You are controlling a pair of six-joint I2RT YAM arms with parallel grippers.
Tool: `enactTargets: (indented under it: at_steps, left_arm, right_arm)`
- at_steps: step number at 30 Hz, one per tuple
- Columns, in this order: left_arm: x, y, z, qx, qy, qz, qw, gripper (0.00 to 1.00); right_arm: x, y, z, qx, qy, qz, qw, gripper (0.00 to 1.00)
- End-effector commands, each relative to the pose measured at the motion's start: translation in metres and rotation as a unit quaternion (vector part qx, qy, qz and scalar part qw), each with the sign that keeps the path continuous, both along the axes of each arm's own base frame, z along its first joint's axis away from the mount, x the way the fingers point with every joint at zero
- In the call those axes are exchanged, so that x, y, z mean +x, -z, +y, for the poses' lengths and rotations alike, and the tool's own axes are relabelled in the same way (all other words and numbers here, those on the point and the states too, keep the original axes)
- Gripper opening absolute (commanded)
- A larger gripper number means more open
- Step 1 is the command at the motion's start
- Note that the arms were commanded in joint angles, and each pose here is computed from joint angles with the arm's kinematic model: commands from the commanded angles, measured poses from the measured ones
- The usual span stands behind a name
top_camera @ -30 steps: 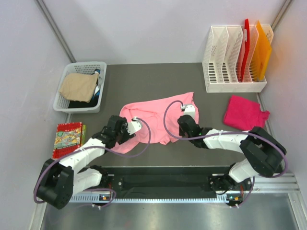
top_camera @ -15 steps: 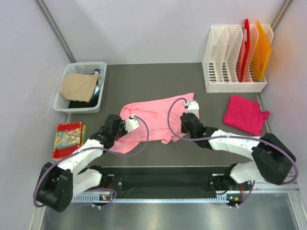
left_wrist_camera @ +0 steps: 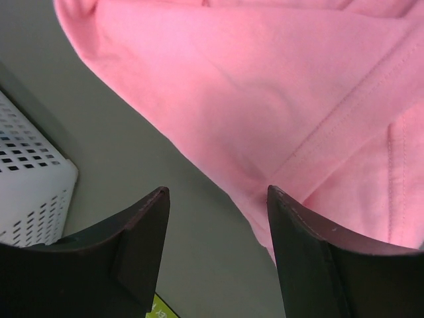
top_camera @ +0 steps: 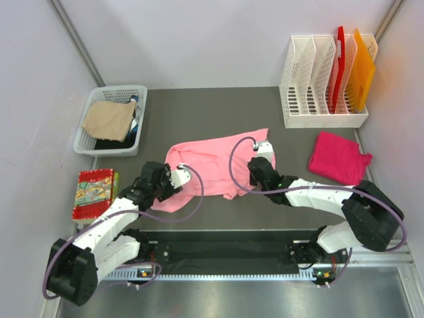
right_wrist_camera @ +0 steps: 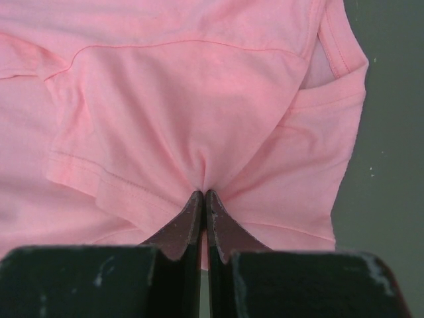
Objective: Fold and stack the t-shirts
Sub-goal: Flatten out the tshirt
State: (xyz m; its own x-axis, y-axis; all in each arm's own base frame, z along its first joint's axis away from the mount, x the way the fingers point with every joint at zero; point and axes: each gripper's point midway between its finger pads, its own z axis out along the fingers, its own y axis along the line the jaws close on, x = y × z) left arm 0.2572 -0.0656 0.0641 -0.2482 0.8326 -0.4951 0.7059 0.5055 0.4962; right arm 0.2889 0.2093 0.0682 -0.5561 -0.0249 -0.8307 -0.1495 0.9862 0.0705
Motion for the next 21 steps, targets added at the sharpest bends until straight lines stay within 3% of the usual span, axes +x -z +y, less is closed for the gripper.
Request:
enactTargets:
  at_steps: [1,11,15,21]
  left_arm:
    - [-0.014,0.011,0.0,0.002,0.018,0.016,1.0,0.66]
    - [-0.04,0.004,-0.012,-0.031,0.058,0.059,0.996,0.66]
    - [-0.043,-0.011,-0.021,-0.058,0.08,0.03,0.995,0.66]
    - [-0.029,0.001,-0.016,-0.043,0.061,0.016,0.997,0.66]
  right_arm:
    - [0.01,-0.022,0.016,0.022,-0.006,-0.028,0.999,0.0]
    - [0.01,-0.02,0.015,0.018,-0.006,-0.026,0.999,0.01]
    - [0.011,-0.019,0.016,0.017,-0.006,-0.024,1.0,0.01]
    - [0.01,-0.019,0.015,0.02,-0.005,-0.024,1.0,0.01]
